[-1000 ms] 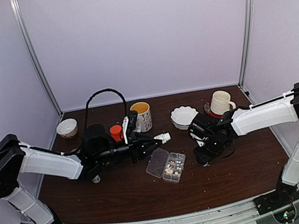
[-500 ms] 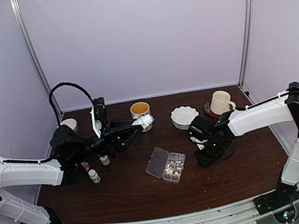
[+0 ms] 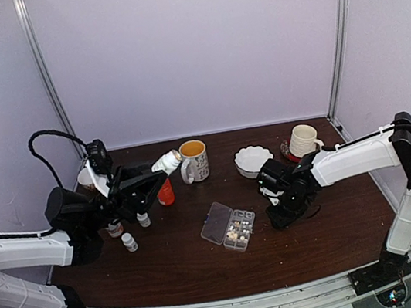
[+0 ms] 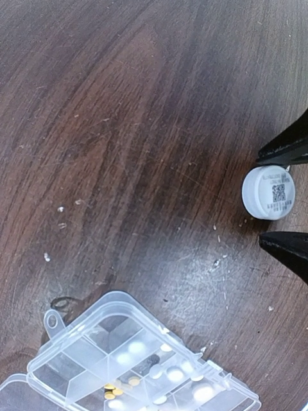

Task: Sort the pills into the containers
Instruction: Pick up the lid of the pill bottle from the center of the board.

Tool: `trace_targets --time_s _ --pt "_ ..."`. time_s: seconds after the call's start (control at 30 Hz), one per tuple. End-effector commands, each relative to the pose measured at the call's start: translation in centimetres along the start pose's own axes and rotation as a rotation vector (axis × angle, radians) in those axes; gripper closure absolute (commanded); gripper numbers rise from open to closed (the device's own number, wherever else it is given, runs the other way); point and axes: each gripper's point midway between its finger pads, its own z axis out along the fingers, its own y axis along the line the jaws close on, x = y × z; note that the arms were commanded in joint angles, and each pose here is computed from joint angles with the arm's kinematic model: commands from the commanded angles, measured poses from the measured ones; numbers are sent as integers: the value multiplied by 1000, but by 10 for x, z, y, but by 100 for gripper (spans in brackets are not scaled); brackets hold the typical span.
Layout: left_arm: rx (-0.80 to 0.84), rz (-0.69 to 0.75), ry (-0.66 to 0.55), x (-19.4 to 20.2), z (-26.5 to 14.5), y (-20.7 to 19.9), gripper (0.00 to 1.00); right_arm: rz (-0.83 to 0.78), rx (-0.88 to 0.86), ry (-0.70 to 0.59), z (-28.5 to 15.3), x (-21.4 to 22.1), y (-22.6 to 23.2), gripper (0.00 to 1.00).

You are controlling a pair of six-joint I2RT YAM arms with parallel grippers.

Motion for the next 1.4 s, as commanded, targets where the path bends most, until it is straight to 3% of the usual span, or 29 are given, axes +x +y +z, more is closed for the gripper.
trace_targets --time_s 0.0,0.2,0.53,0.93,1.17,1.37 --pt "31 110 -128 -36 -8 -16 100 -1 6 11 1 -2 -1 66" --pt "19 177 -212 -60 -22 -29 100 -4 14 11 1 -2 -2 69" --pt "16 262 -255 -89 -33 -48 100 -11 26 12 2 -3 -4 65" --pt "12 315 -282 -118 -41 -66 100 -16 19 4 -1 -7 -2 70" --pt "-51 296 -246 -99 -44 -49 100 -14 7 0 -3 -9 0 73" --pt "-52 288 -240 -95 -43 -47 100 -24 16 26 3 -3 -1 68"
